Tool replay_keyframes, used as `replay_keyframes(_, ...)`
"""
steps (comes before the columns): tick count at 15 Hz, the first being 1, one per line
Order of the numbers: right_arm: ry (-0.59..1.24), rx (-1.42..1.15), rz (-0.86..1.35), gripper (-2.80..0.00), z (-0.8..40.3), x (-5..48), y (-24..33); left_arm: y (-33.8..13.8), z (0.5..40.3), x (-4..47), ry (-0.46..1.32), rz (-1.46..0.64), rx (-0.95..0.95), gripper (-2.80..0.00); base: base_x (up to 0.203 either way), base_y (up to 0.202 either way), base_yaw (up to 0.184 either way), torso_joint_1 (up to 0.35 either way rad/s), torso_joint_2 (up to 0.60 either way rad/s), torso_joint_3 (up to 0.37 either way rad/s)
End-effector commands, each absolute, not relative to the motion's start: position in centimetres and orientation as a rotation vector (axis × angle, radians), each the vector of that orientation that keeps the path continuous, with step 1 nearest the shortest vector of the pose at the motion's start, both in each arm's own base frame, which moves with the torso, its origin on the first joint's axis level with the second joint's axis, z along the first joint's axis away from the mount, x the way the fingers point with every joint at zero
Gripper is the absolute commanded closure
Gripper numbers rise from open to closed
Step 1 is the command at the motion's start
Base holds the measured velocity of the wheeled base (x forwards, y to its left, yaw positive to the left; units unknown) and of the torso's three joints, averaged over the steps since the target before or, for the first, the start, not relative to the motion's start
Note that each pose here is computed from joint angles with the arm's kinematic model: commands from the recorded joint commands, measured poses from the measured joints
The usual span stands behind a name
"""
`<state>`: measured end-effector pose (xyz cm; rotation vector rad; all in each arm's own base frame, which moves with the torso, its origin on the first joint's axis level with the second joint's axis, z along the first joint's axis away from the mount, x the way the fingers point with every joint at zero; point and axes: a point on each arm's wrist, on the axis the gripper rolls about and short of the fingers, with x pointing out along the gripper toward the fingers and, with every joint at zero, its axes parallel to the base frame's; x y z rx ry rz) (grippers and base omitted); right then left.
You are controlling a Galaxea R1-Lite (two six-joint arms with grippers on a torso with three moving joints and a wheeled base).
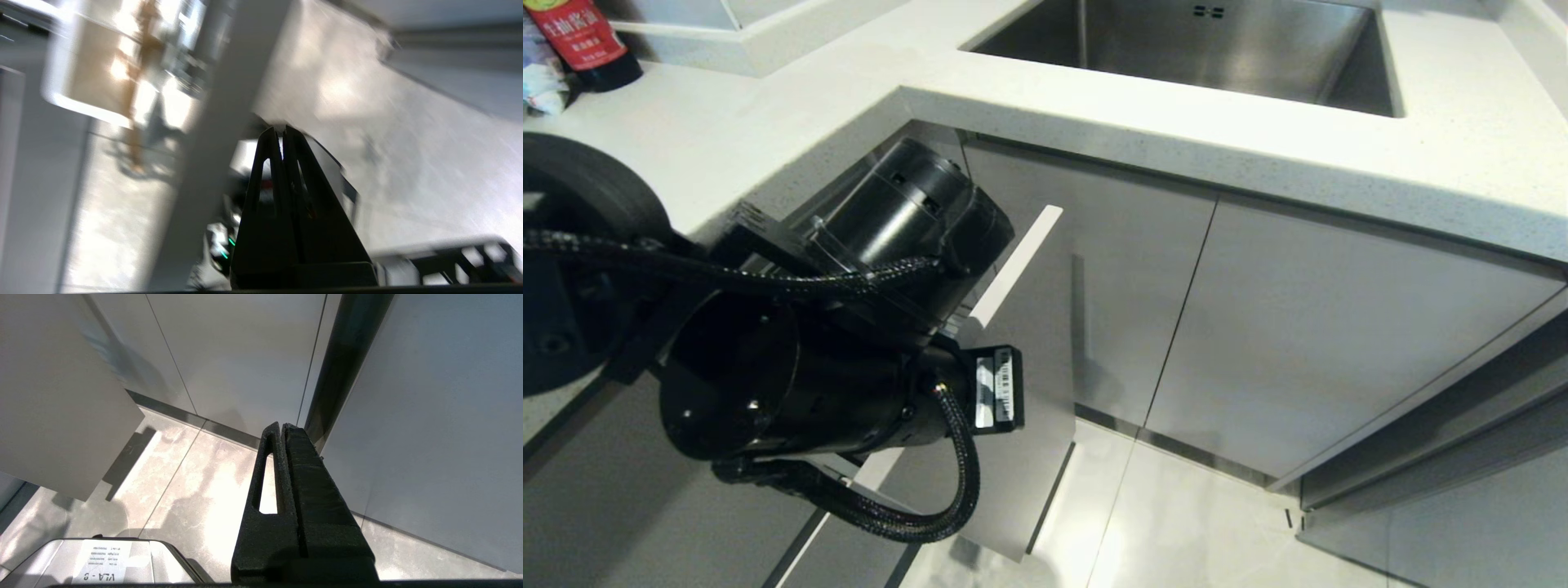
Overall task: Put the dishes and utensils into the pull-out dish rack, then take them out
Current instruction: Close the cupboard
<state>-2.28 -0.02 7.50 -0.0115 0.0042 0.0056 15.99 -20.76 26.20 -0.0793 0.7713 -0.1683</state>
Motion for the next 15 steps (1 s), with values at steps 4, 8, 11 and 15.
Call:
replay_keyframes(4, 0.004, -0.012, 0.006, 0.0, 7.5, -2.3, 0.0, -17.9, 27.9, 16.5, 0.69, -0.096, -0.065, 0.0, 0.0, 0.0, 0.0, 0.0, 0.0, 0.0)
replay_keyframes(8, 0.003, -0.012, 0.006, 0.0, 7.5, -2.3, 0.0, -15.8, 28.7, 17.3, 0.647, -0.034, -0.036, 0.0, 0.0, 0.0, 0.0, 0.0, 0.0, 0.0)
replay_keyframes(11, 0.003, -0.012, 0.006, 0.0, 7.5, -2.3, 0.0, -14.0, 28.9, 18.7, 0.629, 0.04, -0.01, 0.0, 0.0, 0.0, 0.0, 0.0, 0.0, 0.0)
replay_keyframes(15, 0.003, -0.012, 0.006, 0.0, 7.5, -2.3, 0.0, -12.0, 29.0, 21.1, 0.547, 0.147, 0.012, 0.0, 0.0, 0.0, 0.0, 0.0, 0.0, 0.0)
